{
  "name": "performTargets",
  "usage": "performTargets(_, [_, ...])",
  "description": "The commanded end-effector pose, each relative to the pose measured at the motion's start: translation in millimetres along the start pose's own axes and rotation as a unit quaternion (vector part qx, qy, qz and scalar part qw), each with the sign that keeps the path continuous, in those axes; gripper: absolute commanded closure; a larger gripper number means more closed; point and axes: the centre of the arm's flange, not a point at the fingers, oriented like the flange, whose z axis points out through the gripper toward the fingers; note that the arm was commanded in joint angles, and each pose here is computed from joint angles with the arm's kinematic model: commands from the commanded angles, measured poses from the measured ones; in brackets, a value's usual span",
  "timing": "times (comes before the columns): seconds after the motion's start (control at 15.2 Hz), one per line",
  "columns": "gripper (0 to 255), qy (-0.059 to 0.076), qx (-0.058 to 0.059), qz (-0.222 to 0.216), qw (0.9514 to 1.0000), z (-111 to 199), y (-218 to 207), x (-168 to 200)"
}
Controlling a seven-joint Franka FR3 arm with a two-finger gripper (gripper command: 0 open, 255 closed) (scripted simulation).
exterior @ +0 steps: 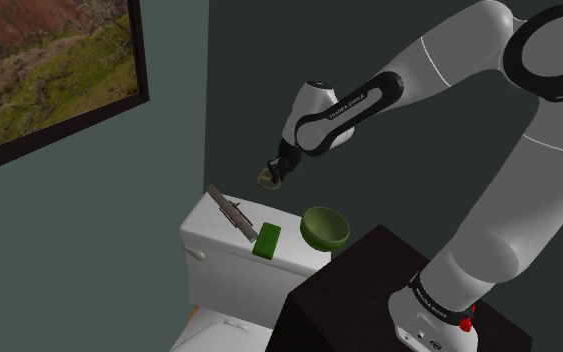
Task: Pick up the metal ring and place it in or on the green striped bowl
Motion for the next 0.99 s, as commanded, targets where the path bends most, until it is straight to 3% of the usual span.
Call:
performTargets(0.0, [255, 0.000, 0.000, 0.000, 1.0000, -4.8, 14.8, -22.3])
performTargets(0.92, [255, 0.000, 0.000, 0.000, 1.0000, -34.5, 117.6, -173.0])
